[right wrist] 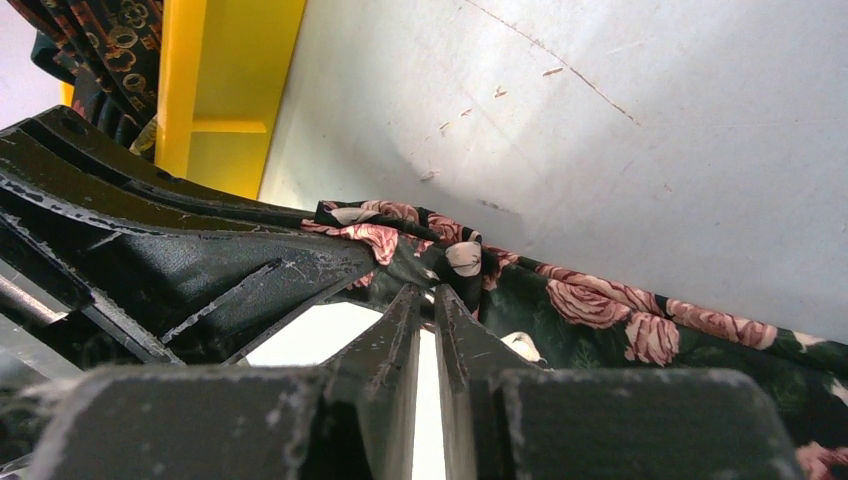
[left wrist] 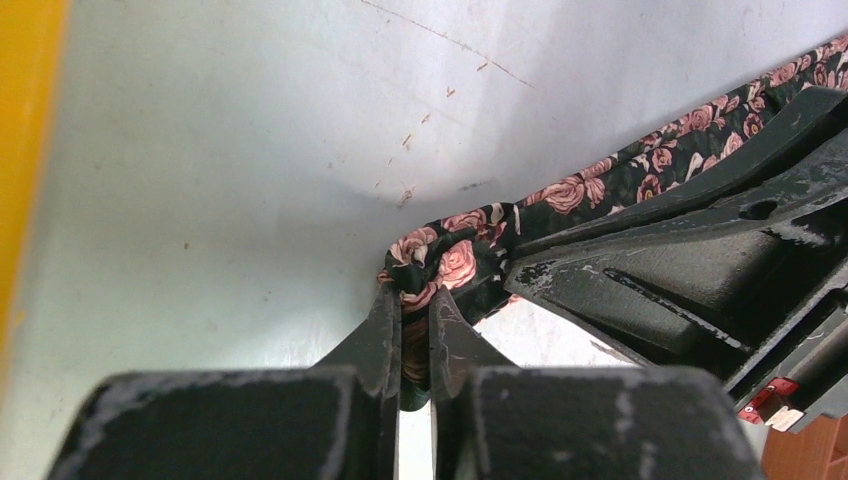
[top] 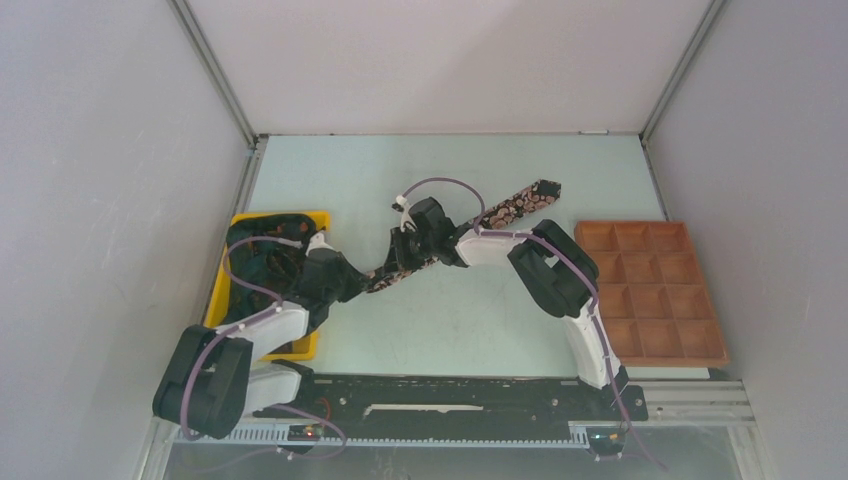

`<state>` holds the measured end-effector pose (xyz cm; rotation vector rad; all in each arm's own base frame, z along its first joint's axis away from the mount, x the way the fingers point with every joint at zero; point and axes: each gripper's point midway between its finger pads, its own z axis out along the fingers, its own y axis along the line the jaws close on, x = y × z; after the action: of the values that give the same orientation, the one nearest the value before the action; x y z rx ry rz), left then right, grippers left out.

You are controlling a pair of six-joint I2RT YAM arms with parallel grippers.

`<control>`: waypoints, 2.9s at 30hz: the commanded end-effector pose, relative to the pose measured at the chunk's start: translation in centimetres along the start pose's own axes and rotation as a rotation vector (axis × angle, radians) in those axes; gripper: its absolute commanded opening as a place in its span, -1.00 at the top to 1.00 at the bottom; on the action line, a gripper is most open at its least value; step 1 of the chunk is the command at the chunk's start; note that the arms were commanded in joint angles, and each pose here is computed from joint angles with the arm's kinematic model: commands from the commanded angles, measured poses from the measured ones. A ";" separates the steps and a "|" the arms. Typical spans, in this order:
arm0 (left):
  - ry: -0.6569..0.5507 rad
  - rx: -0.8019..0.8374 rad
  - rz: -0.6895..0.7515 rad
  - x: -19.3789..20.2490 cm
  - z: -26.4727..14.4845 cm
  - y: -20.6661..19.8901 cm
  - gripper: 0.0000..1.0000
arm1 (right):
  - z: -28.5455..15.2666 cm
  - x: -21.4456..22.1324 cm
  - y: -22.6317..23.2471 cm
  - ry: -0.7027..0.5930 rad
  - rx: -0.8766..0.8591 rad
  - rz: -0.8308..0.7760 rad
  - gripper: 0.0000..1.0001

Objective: Roll the ties
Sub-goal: Roll the tie at the center of the board.

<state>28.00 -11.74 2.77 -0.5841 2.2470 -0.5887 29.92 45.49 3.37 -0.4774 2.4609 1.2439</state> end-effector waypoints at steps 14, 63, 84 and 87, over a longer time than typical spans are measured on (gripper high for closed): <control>-0.048 -0.090 0.056 -2.9 -3.8 -0.4 1.00 | 0.5 -0.4 4.6 -0.005 -0.009 -0.079 0.67; 0.169 -0.113 0.246 -2.5 -4.8 -2.5 1.00 | 3.5 2.0 5.5 0.049 -0.013 -0.093 0.67; 0.300 -0.248 0.304 -0.2 -2.0 -1.9 1.00 | 1.4 3.2 4.4 0.064 -0.005 -0.068 0.68; 0.308 -0.264 0.305 0.0 -1.8 -1.8 1.00 | 0.7 2.9 4.0 0.057 0.000 -0.059 0.69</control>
<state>26.54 -12.78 5.20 -0.2858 2.6598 -0.2875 25.53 48.52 2.14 -0.5840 2.5192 1.2002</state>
